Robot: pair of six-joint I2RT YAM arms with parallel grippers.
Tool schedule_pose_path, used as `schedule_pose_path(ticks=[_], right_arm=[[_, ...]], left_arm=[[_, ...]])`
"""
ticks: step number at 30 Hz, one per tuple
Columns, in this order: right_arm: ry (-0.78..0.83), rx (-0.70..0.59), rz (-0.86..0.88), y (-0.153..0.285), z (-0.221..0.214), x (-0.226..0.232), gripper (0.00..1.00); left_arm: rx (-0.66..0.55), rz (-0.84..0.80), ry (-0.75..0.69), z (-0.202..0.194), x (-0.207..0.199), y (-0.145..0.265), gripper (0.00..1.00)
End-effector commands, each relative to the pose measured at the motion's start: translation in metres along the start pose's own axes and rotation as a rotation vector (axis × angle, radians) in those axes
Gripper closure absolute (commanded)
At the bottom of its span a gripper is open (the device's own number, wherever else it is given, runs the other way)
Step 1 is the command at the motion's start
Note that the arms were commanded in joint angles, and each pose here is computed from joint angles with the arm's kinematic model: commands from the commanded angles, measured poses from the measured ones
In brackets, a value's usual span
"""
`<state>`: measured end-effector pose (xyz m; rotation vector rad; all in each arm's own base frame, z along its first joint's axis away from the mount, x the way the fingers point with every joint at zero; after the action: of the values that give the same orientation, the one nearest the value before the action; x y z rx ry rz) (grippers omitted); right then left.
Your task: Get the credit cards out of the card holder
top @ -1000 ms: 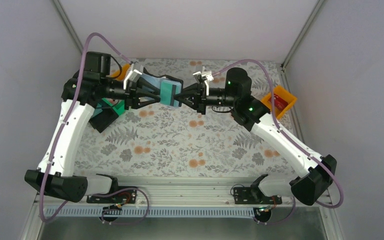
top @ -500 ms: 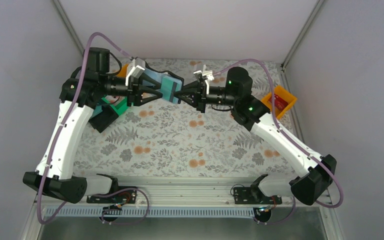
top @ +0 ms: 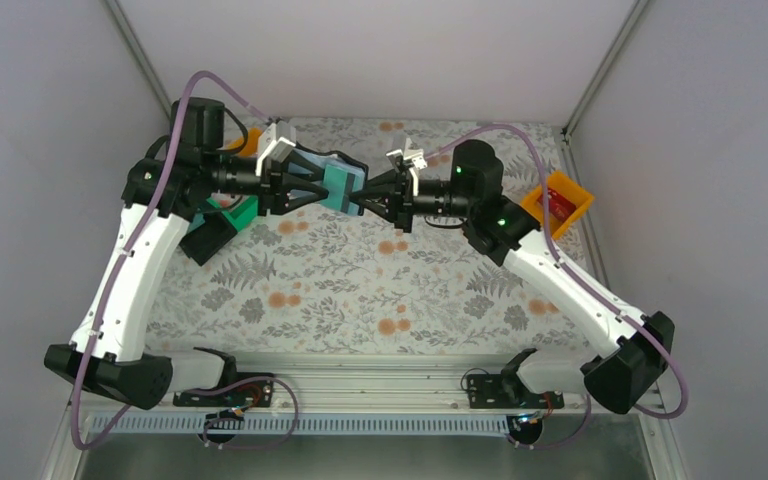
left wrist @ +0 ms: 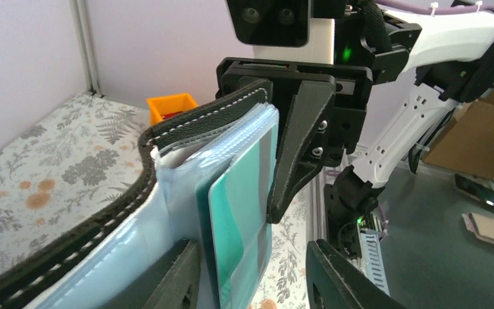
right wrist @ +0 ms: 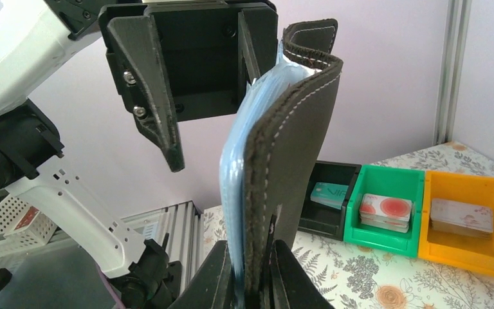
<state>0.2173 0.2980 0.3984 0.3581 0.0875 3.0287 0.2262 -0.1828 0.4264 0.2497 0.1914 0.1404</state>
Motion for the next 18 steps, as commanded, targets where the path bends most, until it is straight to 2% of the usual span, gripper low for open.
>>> schedule_pose_path(ticks=[1, 5, 8, 16, 18], right_arm=[[0.082, 0.001, 0.251, 0.001, 0.004, 0.054, 0.96], [0.058, 0.007, 0.225, -0.006, 0.004, 0.045, 0.96], [0.048, 0.008, 0.216, -0.008, 0.002, 0.042, 0.96], [0.04, 0.006, 0.143, -0.001, -0.002, 0.036, 0.96], [0.029, 0.006, 0.118, 0.001, -0.005, 0.033, 0.92]], left_arm=[[-0.011, -0.009, -0.057, -0.002, 0.009, -0.014, 0.62], [-0.007, -0.101, -0.102, 0.0, -0.012, -0.025, 0.74], [-0.025, -0.142, -0.125, 0.008, -0.023, -0.021, 0.95], [-0.039, -0.17, -0.133, 0.005, -0.033, -0.009, 0.98], [-0.044, -0.158, -0.117, 0.005, -0.03, -0.005, 0.98]])
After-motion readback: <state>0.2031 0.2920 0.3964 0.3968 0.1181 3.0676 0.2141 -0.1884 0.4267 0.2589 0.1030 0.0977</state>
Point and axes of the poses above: each gripper's point midway between its finger pads, its own y axis back along the fingers, its own x axis along the line the jaws close on, z = x × y, the point moved 4 cm from there along y, back along the fingers, and after that the axes turned 1 degree about -y, right-handed, at the moved point
